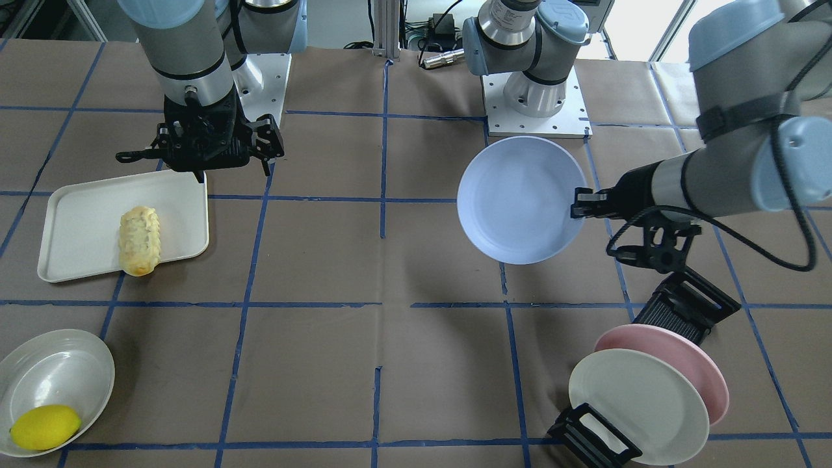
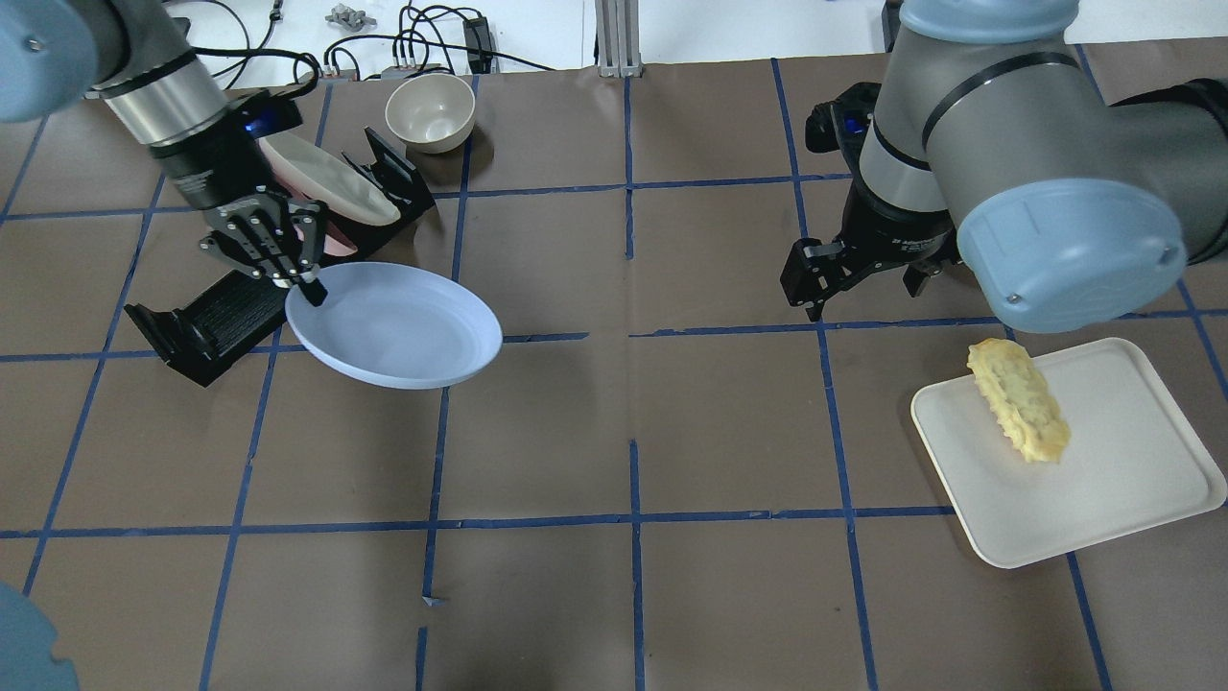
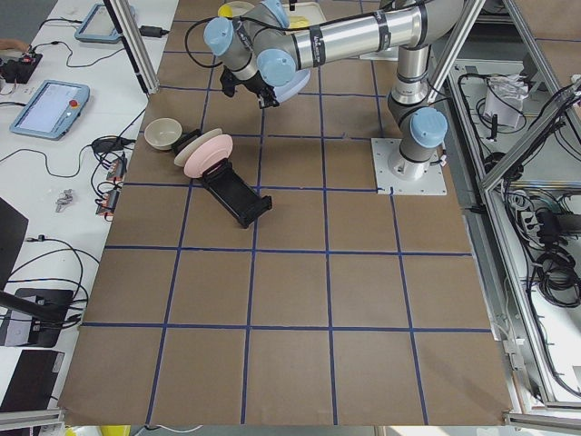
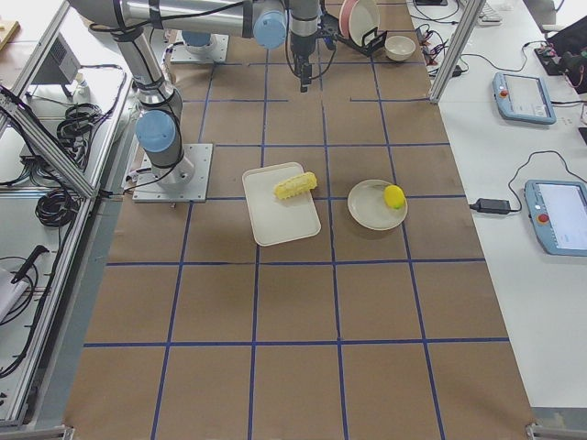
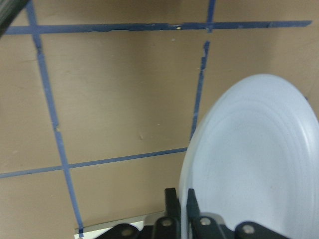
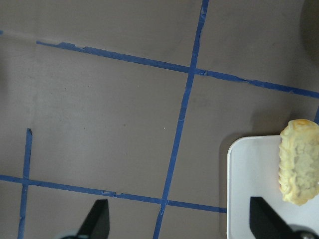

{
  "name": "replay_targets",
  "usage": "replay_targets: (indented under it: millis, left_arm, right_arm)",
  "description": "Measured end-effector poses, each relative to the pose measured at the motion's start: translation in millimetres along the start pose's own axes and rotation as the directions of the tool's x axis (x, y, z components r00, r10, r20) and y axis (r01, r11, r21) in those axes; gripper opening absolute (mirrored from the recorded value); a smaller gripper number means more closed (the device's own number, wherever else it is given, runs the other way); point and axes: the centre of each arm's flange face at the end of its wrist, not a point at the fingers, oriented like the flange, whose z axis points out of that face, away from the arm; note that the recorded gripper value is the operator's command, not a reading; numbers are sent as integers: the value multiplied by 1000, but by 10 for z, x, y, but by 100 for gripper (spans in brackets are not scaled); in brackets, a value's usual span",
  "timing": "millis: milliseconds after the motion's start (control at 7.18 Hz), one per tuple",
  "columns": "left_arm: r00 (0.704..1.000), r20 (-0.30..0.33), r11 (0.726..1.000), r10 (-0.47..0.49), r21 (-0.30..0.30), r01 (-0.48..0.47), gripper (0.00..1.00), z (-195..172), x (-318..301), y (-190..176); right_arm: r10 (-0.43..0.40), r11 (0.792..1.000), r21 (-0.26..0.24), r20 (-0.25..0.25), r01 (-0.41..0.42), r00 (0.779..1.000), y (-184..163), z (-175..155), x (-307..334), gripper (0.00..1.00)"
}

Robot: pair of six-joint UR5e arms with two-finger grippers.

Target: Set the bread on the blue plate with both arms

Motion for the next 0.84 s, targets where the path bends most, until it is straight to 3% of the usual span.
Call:
replay_targets:
  millis: [418, 836]
  left_arm:
    - [998, -59, 996, 31, 88, -26, 5, 594, 845, -328]
    - [994, -69, 981, 86, 181, -72, 6, 1140, 1065, -813]
  right_arm:
    - [2, 1000, 2, 1, -2, 1000, 3, -11, -1, 100]
    - [1, 1000, 2, 0, -1, 1000, 4, -14, -2, 100]
